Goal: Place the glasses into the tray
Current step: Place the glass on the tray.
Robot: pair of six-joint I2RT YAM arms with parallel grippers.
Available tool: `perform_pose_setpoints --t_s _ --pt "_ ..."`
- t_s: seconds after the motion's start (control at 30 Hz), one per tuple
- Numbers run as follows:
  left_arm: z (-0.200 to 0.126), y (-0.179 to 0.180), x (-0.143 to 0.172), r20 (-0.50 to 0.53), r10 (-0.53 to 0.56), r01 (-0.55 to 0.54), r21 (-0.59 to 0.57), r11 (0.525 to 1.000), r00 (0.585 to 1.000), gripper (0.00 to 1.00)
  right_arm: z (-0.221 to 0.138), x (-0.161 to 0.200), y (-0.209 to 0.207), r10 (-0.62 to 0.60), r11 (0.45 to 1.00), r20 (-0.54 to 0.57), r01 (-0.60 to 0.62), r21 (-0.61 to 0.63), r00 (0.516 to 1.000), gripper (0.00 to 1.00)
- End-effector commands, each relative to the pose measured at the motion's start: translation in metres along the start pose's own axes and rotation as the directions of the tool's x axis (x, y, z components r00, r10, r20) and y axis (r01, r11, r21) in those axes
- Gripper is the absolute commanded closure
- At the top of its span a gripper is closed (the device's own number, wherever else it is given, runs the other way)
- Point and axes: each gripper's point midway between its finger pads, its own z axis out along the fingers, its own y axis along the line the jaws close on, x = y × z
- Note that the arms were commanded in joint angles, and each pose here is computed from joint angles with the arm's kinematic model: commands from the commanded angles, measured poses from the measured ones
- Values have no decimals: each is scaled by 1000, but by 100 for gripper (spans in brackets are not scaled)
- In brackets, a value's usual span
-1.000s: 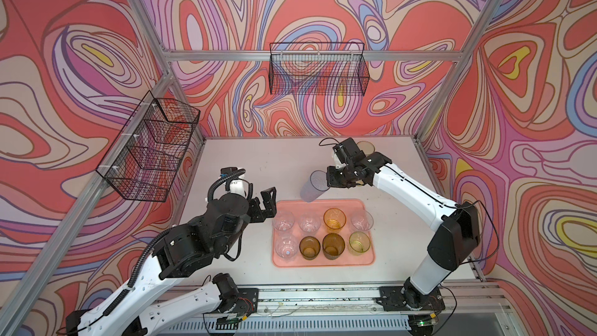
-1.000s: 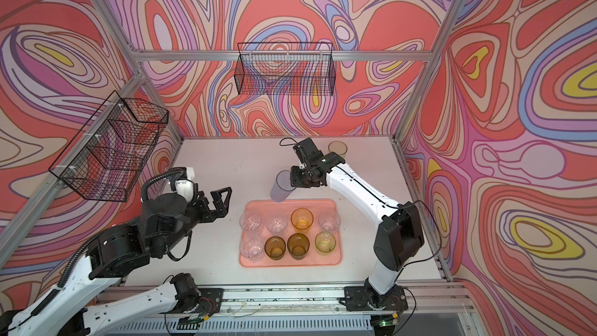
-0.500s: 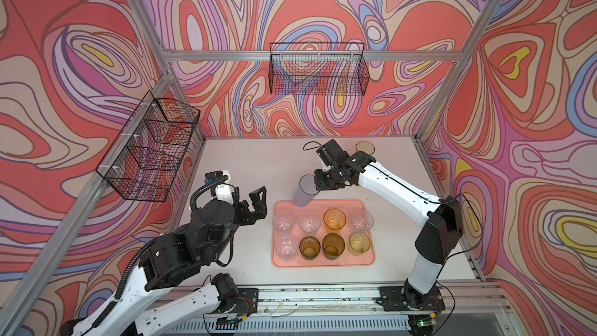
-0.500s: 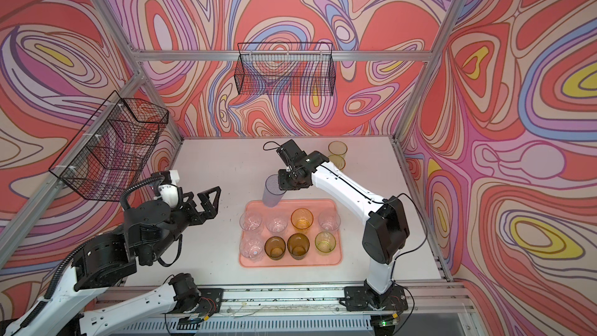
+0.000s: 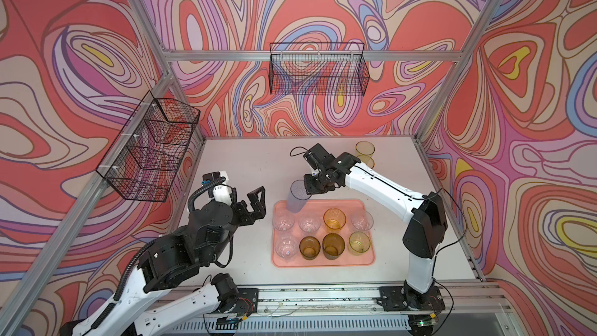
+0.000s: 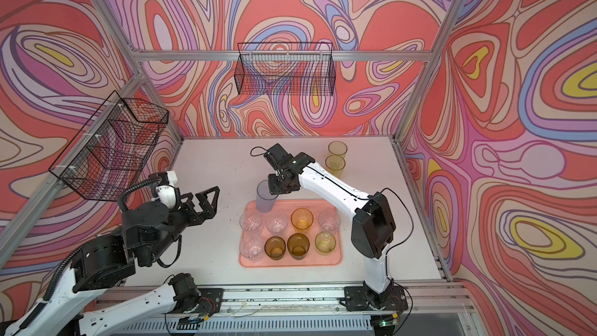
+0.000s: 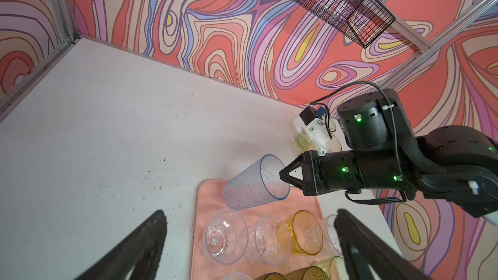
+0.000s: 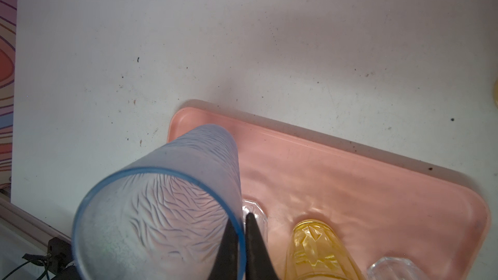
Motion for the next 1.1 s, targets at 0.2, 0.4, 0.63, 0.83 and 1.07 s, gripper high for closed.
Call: perform_pose_setpoints --t_s 0.2,0.4,0.63,0.83,1.07 --pt "0 34 14 17 34 -32 -106 994 999 0 8 -6 17 -27 1000 4 27 -10 1000 100" --pt "1 46 23 5 52 -51 -147 988 999 0 14 -5 24 -52 999 -10 52 11 999 100" --pt "4 56 30 0 81 -80 -180 980 997 0 22 -2 25 -77 996 -28 78 48 997 100" --pt "7 59 36 -7 99 -98 -193 976 995 0 33 -1 25 -82 994 -44 84 63 996 100" --pt "10 61 40 -18 113 -114 -206 972 993 0 43 5 28 -78 995 -72 82 54 994 100"
